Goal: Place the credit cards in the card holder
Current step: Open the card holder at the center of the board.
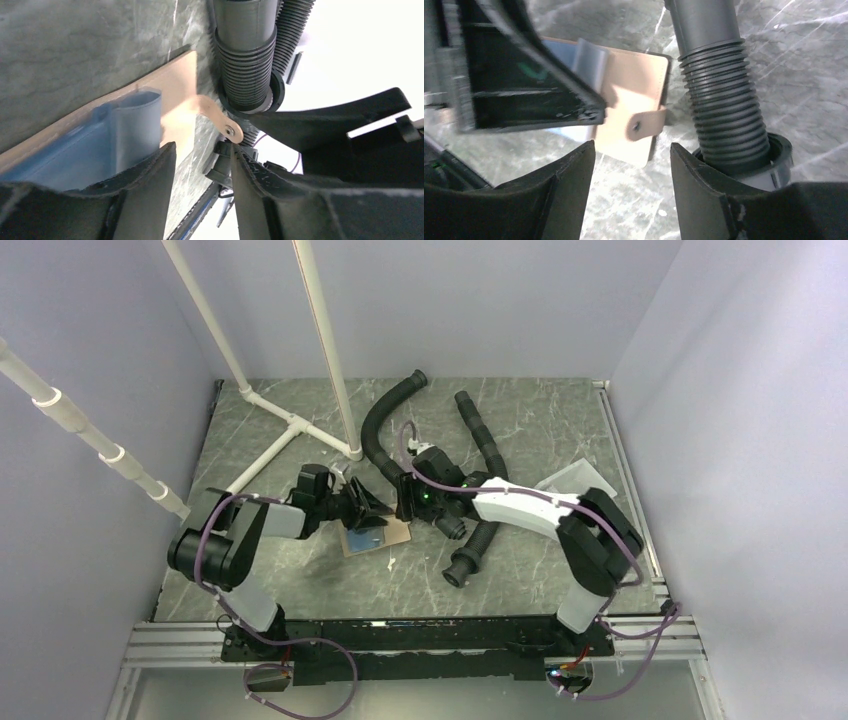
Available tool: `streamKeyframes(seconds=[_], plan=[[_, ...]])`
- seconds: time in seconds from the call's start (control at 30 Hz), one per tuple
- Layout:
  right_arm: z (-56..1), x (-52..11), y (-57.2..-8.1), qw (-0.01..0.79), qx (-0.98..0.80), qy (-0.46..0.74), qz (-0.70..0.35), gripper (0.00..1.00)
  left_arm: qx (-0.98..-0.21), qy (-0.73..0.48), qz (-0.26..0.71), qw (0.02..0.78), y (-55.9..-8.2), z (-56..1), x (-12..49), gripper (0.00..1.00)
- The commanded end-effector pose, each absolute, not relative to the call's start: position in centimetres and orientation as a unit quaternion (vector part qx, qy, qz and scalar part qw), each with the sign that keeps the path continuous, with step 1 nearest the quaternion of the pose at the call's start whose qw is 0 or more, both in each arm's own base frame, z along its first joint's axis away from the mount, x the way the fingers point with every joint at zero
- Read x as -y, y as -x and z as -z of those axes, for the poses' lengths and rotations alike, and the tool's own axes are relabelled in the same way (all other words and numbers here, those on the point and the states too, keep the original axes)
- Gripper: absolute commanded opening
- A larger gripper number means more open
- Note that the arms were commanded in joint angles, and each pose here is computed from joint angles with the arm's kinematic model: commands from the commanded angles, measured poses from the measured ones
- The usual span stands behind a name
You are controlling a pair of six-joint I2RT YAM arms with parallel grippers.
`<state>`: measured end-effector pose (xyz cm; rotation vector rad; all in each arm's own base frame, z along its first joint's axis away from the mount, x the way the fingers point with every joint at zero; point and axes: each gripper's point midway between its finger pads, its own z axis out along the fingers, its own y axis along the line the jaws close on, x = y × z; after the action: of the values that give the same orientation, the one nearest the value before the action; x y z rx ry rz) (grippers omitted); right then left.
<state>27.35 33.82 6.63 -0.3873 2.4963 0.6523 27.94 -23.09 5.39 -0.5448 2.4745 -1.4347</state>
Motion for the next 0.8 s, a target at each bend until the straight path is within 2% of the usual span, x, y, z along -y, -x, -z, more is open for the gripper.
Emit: streamKeyframes(seconds=[0.0, 0.23, 0.33, 0.4, 0.53, 0.63, 0.77], plan=[[-12.1, -33.6, -27.2, 0.313, -0.897, 0.146, -0.277, 0.61, -0.804, 0.149, 0.561, 0.129, -28.4, -7.8, 25.2, 0.53], [-12.8, -33.3, -26.9, 0.318, -0.892, 0.149, -0.286, 0.61, -0.808, 0.1, 0.557, 0.163, -28.1, -9.9, 27.7, 0.66], [-13.0, -32.8, -27.1, 0.324, -0.892, 0.146, -0.281, 0.61, -0.829, 0.087, 0.529, 0.159, -28.0, -9.9, 28.3, 0.67], [-13.2, -32.3, -27.2, 0.33, -0.892, 0.142, -0.276, 0.62, -0.849, 0.098, 0.488, 0.176, -28.1, -10.2, 26.6, 0.72], [-13.8, -31.9, -27.2, 0.34, -0.89, 0.136, -0.271, 0.69, -0.898, 0.099, 0.354, 0.242, -26.9, -12.2, 21.0, 0.93], [-14.0, -32.7, -27.1, 0.354, -0.886, 0.135, -0.267, 0.75, -0.915, 0.122, 0.302, 0.238, -25.5, -12.6, 17.4, 0.97], [-14.0, -35.6, -26.6, 0.355, -0.885, 0.146, -0.263, 0.76, -0.926, 0.164, 0.258, 0.222, -23.9, -11.3, 14.9, 0.99]])
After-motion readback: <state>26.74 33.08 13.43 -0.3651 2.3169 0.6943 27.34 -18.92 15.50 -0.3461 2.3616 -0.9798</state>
